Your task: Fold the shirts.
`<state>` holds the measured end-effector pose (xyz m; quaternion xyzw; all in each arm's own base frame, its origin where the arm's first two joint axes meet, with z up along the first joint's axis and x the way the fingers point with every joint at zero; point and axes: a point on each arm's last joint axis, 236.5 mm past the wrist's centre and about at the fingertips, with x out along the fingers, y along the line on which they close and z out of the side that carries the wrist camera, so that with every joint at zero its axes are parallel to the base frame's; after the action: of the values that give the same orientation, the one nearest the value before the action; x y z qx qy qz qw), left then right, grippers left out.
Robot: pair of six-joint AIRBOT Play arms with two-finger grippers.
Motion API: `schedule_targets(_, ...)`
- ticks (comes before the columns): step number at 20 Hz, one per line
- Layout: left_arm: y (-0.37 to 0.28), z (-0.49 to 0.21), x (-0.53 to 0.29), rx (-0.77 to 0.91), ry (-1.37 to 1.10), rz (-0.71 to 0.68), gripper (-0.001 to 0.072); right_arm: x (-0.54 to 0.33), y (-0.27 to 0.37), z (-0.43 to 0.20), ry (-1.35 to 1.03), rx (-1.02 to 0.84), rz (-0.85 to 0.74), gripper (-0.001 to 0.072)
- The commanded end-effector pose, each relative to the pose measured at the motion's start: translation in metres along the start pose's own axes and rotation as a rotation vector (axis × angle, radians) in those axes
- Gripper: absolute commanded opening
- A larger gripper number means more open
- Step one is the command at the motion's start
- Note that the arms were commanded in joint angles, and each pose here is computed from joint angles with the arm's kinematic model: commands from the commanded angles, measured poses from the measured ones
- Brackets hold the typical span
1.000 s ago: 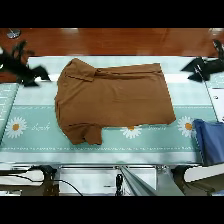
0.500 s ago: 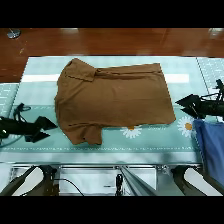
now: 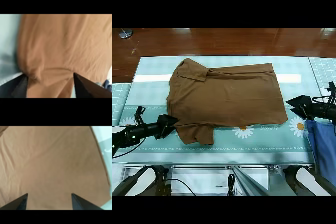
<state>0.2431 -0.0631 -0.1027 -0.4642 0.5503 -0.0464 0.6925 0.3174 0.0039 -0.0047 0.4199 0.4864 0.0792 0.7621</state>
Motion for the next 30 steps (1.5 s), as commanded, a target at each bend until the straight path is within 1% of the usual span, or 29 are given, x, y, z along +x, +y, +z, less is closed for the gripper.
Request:
schedule_targets(1,-0.001,-0.004,0.015,0.069,0.015,0.03,0.018,-0.01,-0.021,0.005,-0.014,0.026,-0.07,0.062)
schedule_targets(2,-0.005,-0.005,0.017,0.083,0.027,0.026,0.0025,-0.017,-0.041,0.004,-0.014,0.05,-0.13,0.062)
schedule_targets(4,-0.017,0.0,0.015,0.116,0.026,0.012,0.0025,-0.03,-0.089,-0.025,0.086,0.116,-0.318,0.062)
schedule_targets(5,-0.022,0.004,0.013,0.126,0.022,0.004,0.0025,-0.031,-0.102,-0.041,0.133,0.155,-0.367,0.062)
schedule_targets(7,-0.027,0.01,0.011,0.138,0.01,-0.001,0.0025,-0.021,-0.096,-0.047,0.137,0.173,-0.323,0.062)
schedule_targets(9,-0.029,0.012,0.01,0.143,0.005,-0.003,0.0025,-0.002,-0.079,-0.042,0.149,0.143,-0.246,0.062)
schedule_targets(13,-0.029,0.012,0.01,0.143,0.005,-0.003,0.0025,0.036,-0.08,-0.061,0.274,0.189,-0.197,0.062)
schedule_targets(15,-0.028,0.013,0.01,0.144,0.0,-0.001,0.0025,0.052,-0.075,-0.055,0.275,0.188,-0.171,0.062)
schedule_targets(17,-0.028,0.014,0.01,0.144,-0.003,0.0,0.0025,0.064,-0.062,-0.036,0.238,0.166,-0.15,0.0618)
schedule_targets(18,-0.028,0.014,0.01,0.143,-0.003,0.0,0.0025,0.07,-0.054,-0.026,0.219,0.138,-0.146,0.0605)
schedule_targets(19,-0.028,0.014,0.01,0.144,-0.003,0.0,0.0025,0.075,-0.047,-0.019,0.21,0.109,-0.147,0.0491)
schedule_targets(20,-0.028,0.014,0.01,0.144,-0.004,0.001,0.0025,0.081,-0.038,-0.015,0.21,0.076,-0.147,0.0249)
schedule_targets(21,-0.028,0.015,0.01,0.143,-0.006,0.001,0.0024,0.087,-0.03,-0.012,0.217,0.039,-0.141,0.0032)
schedule_targets(23,-0.041,0.023,0.005,0.157,-0.024,-0.027,0.0025,0.085,-0.004,0.005,0.22,-0.055,-0.121,0.0028)
schedule_targets(24,-0.064,0.037,-0.005,0.207,-0.063,-0.066,0.0024,0.076,0.019,0.024,0.201,-0.108,-0.093,0.0027)
schedule_targets(26,-0.143,0.08,-0.051,0.361,-0.239,-0.197,0.0024,0.04,0.085,0.077,0.113,-0.241,-0.036,0.0027)
schedule_targets(28,-0.232,0.118,-0.124,0.51,-0.45,-0.304,0.0023,-0.021,0.16,0.137,-0.068,-0.399,-0.028,0.0027)
schedule_targets(29,-0.273,0.125,-0.162,0.579,-0.532,-0.346,0.0024,-0.06,0.198,0.159,-0.173,-0.483,-0.035,0.0027)
schedule_targets(30,-0.312,0.127,-0.201,0.657,-0.609,-0.384,0.0023,-0.095,0.225,0.166,-0.236,-0.548,-0.054,0.0027)
